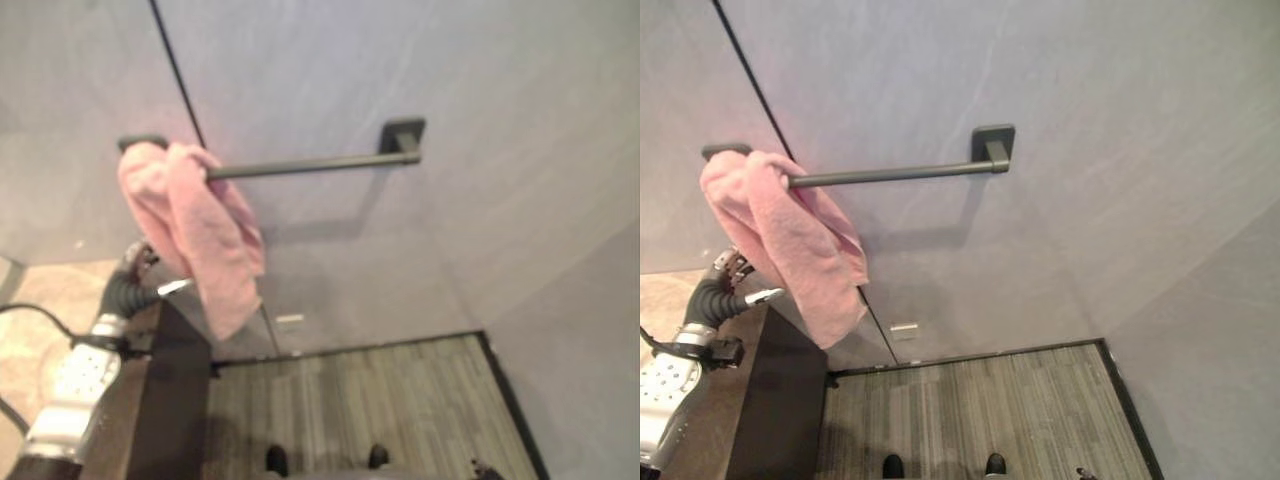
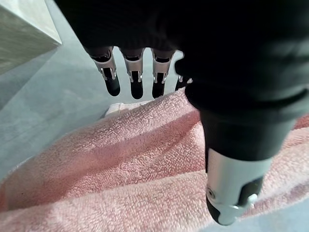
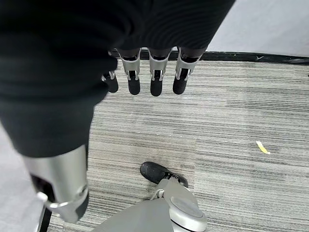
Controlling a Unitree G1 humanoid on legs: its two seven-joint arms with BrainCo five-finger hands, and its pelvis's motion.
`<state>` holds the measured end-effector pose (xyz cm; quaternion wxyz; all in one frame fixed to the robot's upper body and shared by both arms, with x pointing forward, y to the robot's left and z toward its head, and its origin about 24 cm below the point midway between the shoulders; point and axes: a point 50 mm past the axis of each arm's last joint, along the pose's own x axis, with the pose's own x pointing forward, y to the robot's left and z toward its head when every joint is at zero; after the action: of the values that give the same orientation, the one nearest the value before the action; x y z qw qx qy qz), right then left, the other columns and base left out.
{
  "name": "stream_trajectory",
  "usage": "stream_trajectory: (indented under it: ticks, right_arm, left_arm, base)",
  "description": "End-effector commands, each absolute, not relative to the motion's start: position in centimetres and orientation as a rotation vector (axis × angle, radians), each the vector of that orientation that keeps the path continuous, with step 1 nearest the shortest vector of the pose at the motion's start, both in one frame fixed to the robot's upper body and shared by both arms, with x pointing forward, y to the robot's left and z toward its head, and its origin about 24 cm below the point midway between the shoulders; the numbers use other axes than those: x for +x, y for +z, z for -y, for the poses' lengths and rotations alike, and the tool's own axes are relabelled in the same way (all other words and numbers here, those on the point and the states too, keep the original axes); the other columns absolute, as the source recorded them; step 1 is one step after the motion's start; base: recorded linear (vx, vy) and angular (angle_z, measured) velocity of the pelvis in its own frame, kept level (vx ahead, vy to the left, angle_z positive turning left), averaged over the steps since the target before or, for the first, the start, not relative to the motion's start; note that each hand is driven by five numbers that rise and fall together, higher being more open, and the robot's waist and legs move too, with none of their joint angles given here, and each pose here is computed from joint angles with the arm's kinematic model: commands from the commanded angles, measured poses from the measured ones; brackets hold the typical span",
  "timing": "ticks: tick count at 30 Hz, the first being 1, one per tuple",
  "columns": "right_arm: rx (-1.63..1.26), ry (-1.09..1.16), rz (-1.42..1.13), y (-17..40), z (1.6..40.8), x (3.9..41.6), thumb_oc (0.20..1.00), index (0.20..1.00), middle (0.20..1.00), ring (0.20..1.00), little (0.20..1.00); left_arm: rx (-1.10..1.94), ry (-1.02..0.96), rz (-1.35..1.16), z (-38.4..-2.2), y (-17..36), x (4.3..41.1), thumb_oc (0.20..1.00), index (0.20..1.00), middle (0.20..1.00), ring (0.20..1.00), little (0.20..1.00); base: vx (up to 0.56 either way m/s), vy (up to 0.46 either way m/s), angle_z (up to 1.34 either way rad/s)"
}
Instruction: Put brush and paste in cup on sink, flatten towel.
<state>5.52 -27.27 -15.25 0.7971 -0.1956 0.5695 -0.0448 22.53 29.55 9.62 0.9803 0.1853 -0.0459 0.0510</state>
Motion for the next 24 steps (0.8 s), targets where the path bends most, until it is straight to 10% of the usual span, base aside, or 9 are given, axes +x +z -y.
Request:
stream_trajectory:
  ticks: [1,24]
  right_arm:
    - [-0.490,-0.071,-1.198,-15.0,27.6,6.8,1.000,1.000,1.000,1.000,1.000]
    - [-0.489,-0.062,-1.177,-14.8,27.9,7.0,1.000,1.000,1.000,1.000,1.000]
  left_arm:
    - [0.385,0.157,0.316,-29.8,14.0,24.2,1.000,1.000,1.000,1.000,1.000]
    - [0.403,0.241,0.320,-32.5,15.3,23.9,1.000,1.000,1.000,1.000,1.000]
  base:
    - [-0.01,-0.008,-0.06]
    - [0.00,0.000,0.00]
